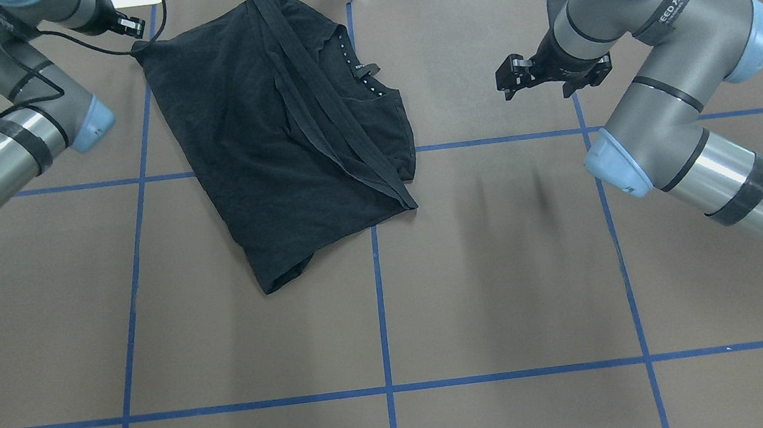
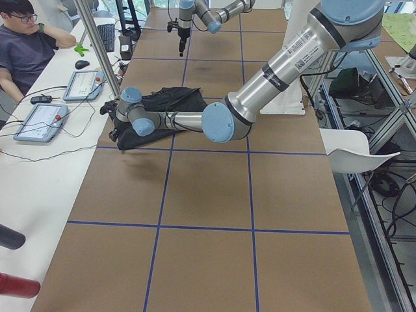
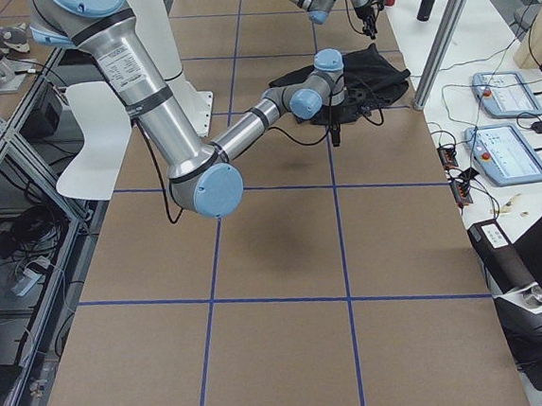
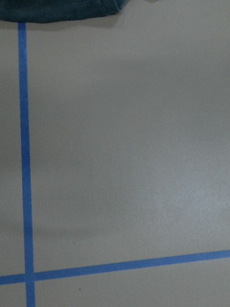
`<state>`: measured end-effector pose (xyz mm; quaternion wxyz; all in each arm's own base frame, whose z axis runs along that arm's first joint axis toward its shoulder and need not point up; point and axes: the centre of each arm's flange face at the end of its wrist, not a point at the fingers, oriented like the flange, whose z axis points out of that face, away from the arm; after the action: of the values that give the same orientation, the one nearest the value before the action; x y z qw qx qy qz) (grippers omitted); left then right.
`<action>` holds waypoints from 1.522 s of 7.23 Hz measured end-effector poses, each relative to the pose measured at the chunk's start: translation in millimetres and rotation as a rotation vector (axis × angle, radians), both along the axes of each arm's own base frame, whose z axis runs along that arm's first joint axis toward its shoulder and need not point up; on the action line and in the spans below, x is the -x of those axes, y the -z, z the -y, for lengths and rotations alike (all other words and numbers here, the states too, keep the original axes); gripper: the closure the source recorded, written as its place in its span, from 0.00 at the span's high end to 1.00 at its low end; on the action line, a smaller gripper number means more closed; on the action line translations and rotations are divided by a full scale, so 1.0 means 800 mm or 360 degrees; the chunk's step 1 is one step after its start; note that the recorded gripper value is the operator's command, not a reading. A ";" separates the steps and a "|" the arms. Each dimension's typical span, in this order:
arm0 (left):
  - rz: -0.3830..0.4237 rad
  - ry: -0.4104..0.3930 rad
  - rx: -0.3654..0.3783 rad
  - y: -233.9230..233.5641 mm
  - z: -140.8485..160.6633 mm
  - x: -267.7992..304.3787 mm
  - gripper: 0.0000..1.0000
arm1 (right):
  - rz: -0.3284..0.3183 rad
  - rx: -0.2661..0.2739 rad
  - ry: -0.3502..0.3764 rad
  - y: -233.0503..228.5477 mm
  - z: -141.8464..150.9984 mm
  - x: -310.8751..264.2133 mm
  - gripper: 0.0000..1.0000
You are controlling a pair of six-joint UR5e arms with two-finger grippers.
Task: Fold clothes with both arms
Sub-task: 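Move the right gripper onto the shirt's collar edge and grasp it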
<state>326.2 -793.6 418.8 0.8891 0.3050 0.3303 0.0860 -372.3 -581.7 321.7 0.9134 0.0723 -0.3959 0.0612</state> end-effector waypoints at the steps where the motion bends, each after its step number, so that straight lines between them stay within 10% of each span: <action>1: -0.0061 -0.0088 -0.0002 0.000 -0.005 0.021 1.00 | 0.0002 0.0007 -0.0005 0.009 0.006 0.017 0.99; 6: -0.0239 -0.0148 0.0072 -0.033 -0.074 0.055 1.00 | 0.0122 0.0165 -0.0254 0.068 0.032 0.145 0.97; 11: -0.0280 -0.0115 0.0121 -0.041 -0.083 0.052 1.00 | 0.0175 0.0354 -0.0488 0.081 -0.043 0.264 0.96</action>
<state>284.7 -727.3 451.6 0.8638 0.2653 0.4210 0.0782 -583.5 -547.2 257.3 0.8728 0.0270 -0.4203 0.2467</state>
